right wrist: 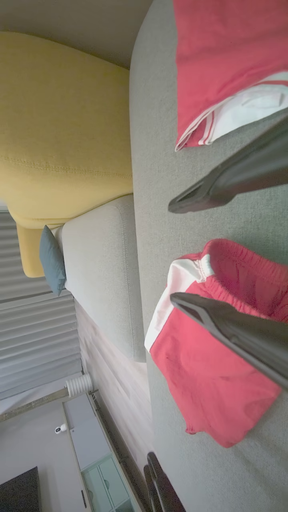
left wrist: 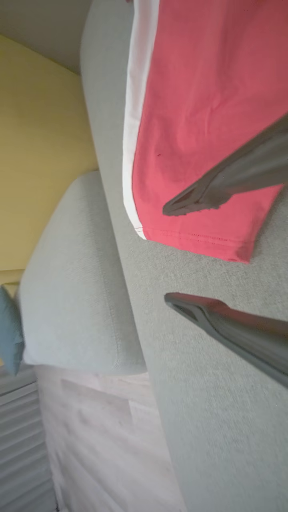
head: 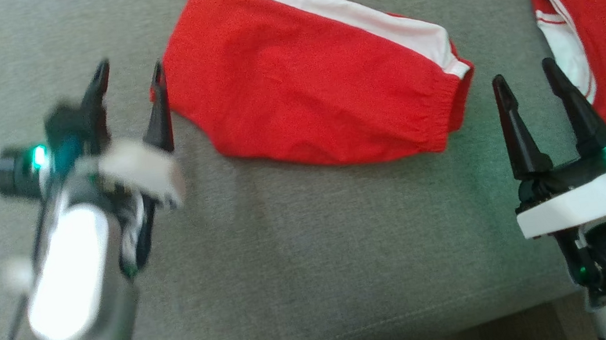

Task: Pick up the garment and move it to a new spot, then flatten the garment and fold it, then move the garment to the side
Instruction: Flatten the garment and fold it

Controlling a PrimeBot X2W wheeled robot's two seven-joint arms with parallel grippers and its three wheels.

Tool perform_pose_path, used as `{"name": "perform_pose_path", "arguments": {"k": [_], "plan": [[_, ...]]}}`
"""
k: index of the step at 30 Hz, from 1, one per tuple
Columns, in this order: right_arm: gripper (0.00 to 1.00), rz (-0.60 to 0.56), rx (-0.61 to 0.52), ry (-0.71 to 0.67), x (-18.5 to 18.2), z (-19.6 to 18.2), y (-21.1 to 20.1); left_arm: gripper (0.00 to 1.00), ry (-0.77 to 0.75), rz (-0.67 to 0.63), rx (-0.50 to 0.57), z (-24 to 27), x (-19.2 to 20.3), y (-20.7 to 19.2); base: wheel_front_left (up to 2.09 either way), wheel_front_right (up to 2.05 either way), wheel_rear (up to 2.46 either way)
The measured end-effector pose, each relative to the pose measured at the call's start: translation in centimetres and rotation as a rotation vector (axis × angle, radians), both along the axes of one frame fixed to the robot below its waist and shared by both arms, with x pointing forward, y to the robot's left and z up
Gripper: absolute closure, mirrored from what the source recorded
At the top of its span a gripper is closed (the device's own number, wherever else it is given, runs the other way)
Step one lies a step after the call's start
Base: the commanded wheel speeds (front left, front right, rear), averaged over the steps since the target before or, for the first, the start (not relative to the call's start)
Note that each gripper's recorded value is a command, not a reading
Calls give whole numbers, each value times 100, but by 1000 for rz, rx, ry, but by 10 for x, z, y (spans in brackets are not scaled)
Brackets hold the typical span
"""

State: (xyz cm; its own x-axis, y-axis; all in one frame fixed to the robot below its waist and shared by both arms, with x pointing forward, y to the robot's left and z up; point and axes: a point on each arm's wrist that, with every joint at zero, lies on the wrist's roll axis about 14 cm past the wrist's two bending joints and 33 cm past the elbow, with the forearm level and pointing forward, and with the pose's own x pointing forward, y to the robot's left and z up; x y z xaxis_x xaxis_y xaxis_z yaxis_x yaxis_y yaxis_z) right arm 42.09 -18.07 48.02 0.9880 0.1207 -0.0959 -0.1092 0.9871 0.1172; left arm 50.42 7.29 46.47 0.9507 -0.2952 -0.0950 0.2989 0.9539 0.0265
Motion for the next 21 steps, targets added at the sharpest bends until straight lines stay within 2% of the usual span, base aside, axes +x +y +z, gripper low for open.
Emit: {"name": "perform_pose_path", "arguments": {"k": [3, 9, 17, 18, 19, 20, 21], "plan": [[0, -19, 10, 24, -3, -7, -4, 0, 148, -89, 46, -18, 27, -23, 0, 0, 0], [0, -59, 27, 49, -7, -14, -13, 0, 421, -137, 142, -78, 27, -35, 0, 0, 0], [0, -94, 53, 69, -10, -20, -21, 0, 549, -149, 240, -97, 35, -40, 0, 0, 0], [0, -94, 55, 70, -10, -21, -21, 16, 559, -154, 244, -98, 34, -41, 0, 0, 0], [0, -93, 56, 71, -10, -21, -21, 65, 564, -161, 243, -97, 34, -43, 0, 0, 0], [0, -91, 57, 71, -10, -21, -20, 100, 572, -169, 247, -98, 32, -44, 0, 0, 0], [0, -89, 58, 70, -9, -21, -19, 100, 576, -175, 250, -98, 31, -47, 0, 0, 0]]}}
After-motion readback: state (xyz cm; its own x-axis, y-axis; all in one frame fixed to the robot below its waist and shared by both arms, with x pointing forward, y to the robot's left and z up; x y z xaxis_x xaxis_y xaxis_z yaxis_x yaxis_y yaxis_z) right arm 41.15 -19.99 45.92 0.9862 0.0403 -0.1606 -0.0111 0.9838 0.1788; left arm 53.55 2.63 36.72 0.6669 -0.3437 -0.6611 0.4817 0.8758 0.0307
